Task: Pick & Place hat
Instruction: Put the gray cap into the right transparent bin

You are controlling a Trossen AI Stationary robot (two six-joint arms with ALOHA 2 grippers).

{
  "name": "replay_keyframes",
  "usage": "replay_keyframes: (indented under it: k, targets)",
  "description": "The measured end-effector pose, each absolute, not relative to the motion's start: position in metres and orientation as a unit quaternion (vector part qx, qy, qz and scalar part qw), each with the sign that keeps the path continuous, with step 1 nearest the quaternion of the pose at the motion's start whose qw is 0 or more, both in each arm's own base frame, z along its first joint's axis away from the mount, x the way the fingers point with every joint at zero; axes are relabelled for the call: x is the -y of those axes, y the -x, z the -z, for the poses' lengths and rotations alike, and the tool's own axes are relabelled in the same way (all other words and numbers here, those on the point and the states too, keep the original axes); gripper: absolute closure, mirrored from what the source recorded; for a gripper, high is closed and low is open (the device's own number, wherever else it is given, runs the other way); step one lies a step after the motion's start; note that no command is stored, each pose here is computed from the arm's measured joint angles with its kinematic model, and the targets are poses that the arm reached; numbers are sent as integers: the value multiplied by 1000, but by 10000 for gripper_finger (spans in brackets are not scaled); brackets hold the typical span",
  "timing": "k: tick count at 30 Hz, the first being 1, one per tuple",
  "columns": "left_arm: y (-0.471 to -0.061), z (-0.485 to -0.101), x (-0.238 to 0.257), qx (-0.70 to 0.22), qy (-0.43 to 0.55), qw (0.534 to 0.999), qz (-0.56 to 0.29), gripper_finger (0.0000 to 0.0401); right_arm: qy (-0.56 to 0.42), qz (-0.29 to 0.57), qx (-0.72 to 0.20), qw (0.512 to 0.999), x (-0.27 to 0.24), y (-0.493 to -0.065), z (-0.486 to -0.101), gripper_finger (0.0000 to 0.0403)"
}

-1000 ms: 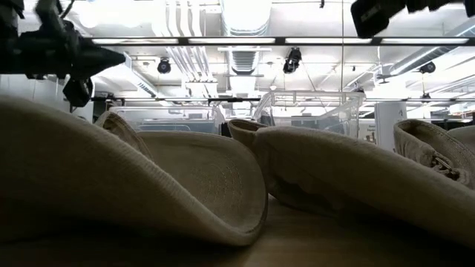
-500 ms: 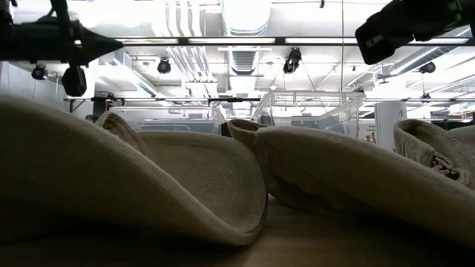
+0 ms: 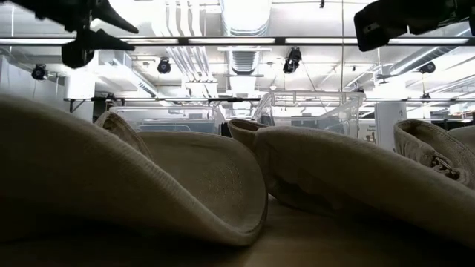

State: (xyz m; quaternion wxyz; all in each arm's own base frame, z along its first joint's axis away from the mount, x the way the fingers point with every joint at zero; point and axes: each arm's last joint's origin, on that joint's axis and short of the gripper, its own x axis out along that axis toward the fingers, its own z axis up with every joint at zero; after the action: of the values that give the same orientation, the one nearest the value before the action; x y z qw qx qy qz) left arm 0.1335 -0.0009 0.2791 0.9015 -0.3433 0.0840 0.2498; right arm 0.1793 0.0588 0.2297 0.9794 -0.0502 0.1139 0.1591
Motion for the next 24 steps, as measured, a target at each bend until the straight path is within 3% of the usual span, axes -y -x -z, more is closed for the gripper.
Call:
replay_keyframes:
  k: [6,13,17,24]
  targets:
    - [-169,-303,14,-275,305,886,-213,211,65,-155,-109,980,-58,-180,-230,394]
    - [-216,-298,38,-404,283,859,-137,211,64,-147,-109,981,-58,-180,-230,394]
    - [-229,-274,53,-490,313,802,-138,211,63,-147,-110,981,-58,-180,-230,394]
    - [-238,-252,80,-565,387,709,-168,211,51,-146,-124,980,-58,-179,-228,394]
